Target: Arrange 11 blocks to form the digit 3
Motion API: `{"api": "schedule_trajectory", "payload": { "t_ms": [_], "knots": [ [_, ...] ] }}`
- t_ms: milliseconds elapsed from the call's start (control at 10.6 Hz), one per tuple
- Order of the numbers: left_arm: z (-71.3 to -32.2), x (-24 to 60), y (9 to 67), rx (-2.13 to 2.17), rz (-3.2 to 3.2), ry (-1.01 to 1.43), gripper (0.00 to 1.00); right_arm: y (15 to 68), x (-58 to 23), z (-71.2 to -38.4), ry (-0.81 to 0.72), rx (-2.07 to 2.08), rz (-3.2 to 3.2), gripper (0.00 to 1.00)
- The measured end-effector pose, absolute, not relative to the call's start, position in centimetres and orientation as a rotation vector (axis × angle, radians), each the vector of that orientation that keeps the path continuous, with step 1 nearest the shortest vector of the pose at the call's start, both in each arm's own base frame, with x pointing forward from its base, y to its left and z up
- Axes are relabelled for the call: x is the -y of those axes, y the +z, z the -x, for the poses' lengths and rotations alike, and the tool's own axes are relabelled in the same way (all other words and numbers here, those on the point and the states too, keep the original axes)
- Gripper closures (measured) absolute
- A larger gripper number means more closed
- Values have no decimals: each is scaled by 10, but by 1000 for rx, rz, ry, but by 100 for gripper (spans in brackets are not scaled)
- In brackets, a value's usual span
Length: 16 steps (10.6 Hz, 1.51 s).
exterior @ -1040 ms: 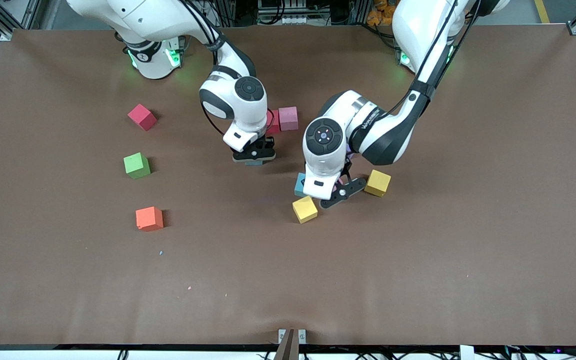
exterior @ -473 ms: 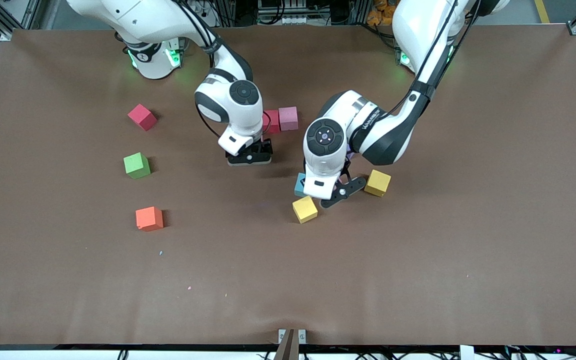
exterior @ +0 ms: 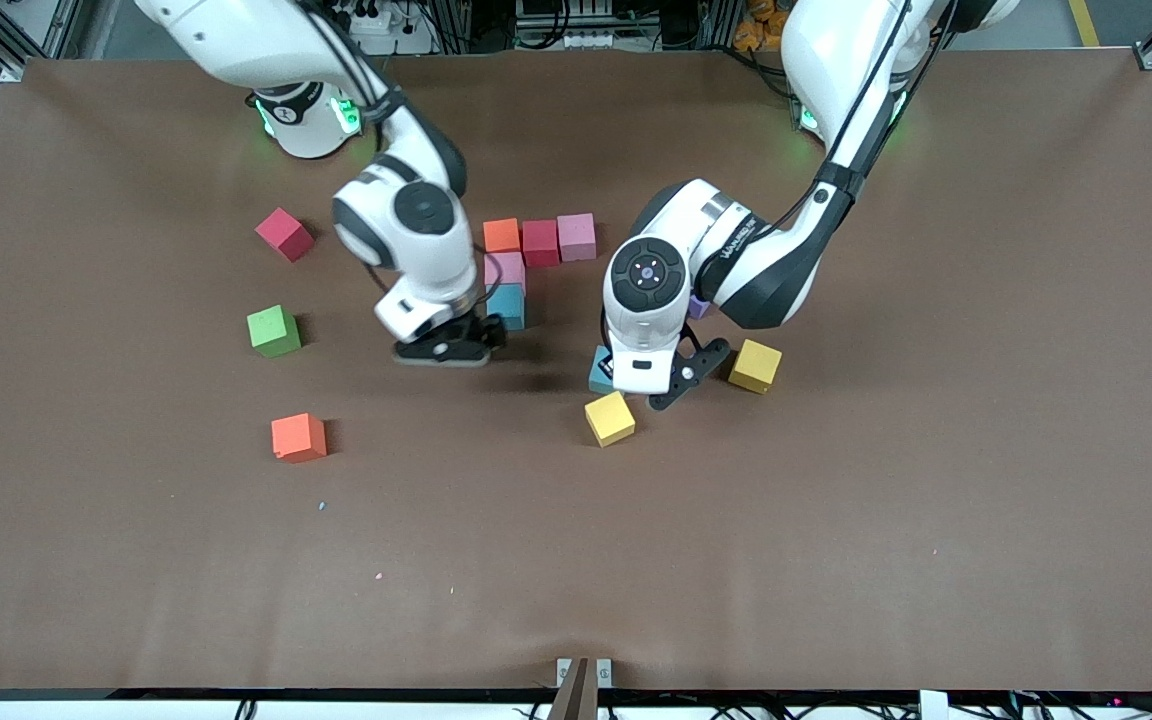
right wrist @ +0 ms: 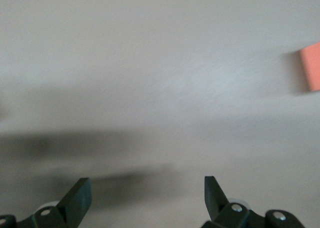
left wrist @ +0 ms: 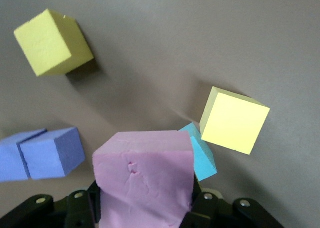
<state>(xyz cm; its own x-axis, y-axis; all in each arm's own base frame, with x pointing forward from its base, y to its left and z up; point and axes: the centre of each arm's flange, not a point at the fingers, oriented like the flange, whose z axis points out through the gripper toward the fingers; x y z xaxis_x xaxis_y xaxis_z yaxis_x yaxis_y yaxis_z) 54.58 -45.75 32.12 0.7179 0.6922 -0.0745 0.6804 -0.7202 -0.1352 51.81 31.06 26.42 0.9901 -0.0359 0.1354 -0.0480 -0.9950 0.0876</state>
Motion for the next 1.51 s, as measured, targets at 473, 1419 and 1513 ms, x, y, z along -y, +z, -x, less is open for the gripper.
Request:
{"api": "schedule_trajectory", "payload": {
  "t_ms": [473, 1419, 1513],
  "knots": [
    [-532, 486, 310, 1678, 2582, 189, 38, 261, -173, -577, 140, -83, -2958, 0],
    [-491, 548, 250, 2191, 2280, 176, 38, 258, -81, -633, 88, -192, -3034, 0],
    [-490, 549, 250, 2228, 2241, 179, 38, 252, -78, -635, 77, -184, -3041, 0]
  ]
}}
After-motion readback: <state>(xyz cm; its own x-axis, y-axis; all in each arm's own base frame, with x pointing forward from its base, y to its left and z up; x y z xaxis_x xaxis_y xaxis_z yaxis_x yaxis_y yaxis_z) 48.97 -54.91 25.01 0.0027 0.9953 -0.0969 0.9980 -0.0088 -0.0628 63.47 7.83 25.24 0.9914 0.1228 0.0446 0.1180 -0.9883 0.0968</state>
